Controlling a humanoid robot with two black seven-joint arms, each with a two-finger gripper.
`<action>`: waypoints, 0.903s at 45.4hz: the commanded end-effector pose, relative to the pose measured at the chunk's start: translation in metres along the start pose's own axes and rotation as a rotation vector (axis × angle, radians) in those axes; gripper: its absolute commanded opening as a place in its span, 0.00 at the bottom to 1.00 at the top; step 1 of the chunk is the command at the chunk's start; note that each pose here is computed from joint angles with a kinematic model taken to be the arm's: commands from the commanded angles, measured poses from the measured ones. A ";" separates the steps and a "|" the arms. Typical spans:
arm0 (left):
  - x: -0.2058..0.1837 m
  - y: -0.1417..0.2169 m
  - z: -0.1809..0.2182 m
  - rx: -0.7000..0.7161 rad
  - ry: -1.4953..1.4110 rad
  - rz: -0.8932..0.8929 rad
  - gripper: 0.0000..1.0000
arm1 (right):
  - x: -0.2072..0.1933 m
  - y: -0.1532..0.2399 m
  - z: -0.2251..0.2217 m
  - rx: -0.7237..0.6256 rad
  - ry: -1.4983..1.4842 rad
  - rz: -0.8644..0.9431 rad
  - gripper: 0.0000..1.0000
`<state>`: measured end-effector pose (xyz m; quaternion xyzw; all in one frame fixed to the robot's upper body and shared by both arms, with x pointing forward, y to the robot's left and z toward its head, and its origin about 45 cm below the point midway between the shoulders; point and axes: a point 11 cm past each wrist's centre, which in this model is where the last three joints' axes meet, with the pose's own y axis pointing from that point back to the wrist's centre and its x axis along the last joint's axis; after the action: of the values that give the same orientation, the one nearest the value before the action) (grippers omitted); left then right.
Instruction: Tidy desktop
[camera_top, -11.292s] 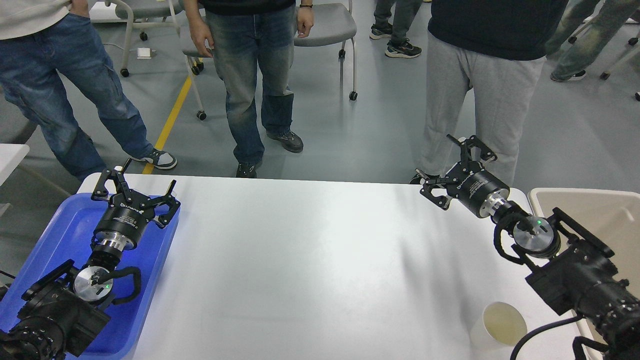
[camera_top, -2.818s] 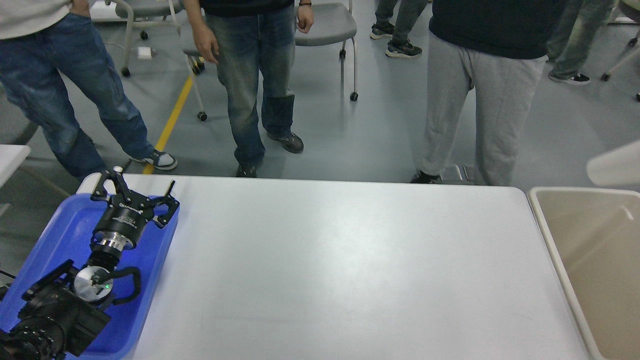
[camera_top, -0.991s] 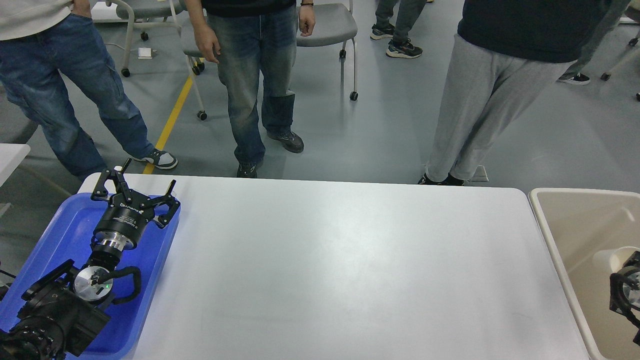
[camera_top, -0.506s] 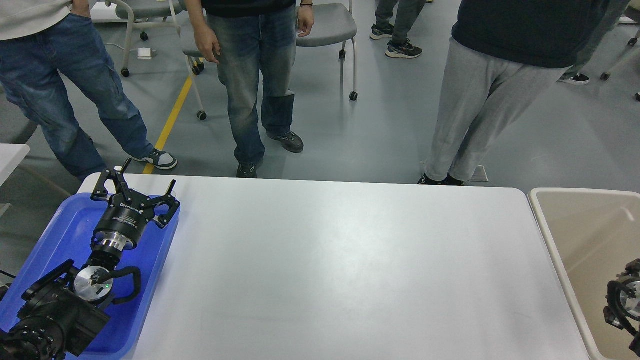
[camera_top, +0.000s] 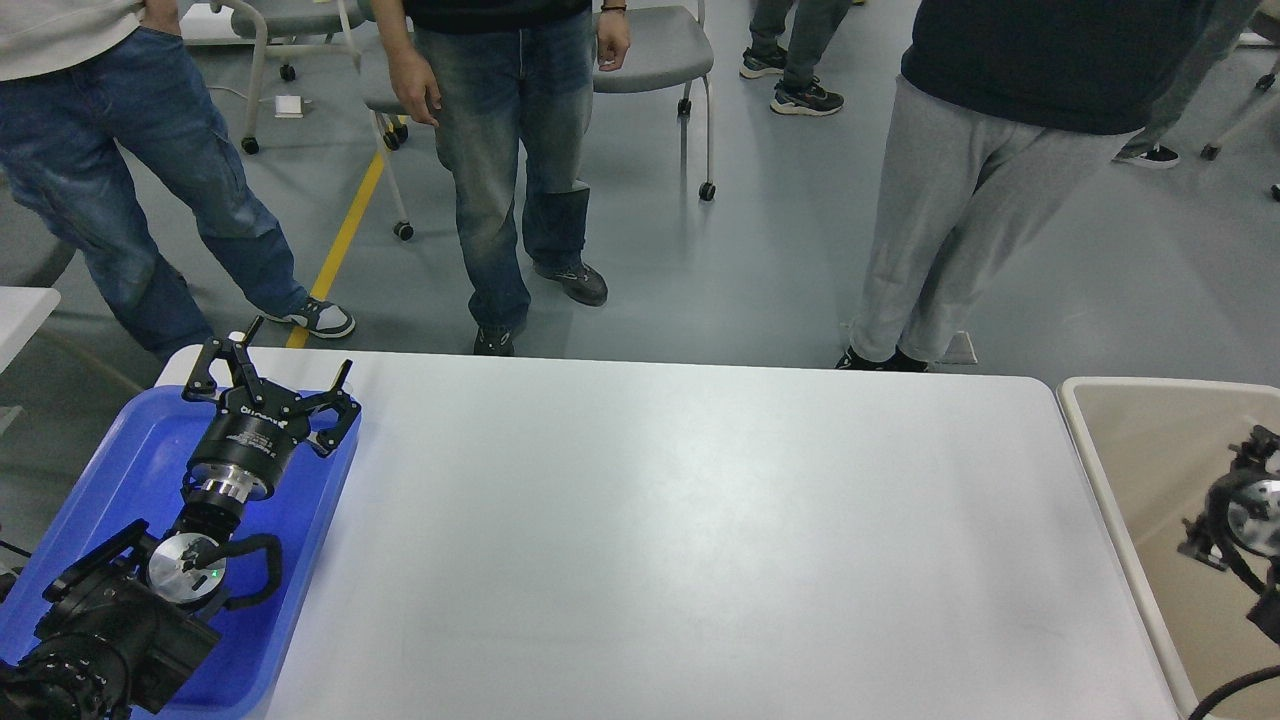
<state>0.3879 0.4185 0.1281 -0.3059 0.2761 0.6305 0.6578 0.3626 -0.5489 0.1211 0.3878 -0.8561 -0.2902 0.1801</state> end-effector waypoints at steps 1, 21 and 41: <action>0.000 0.000 0.000 0.000 0.000 0.001 1.00 | -0.045 0.013 -0.058 0.098 -0.047 -0.158 1.00; 0.000 0.000 0.000 0.000 0.000 0.000 1.00 | -0.148 0.067 -0.120 0.208 -0.243 -0.678 1.00; 0.000 0.000 0.000 0.000 0.000 0.001 1.00 | -0.272 0.156 -0.118 0.221 -0.330 -1.103 1.00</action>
<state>0.3878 0.4185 0.1281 -0.3059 0.2760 0.6306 0.6577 0.5024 -0.3724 0.2624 0.6881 -0.6505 -0.2981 -0.1207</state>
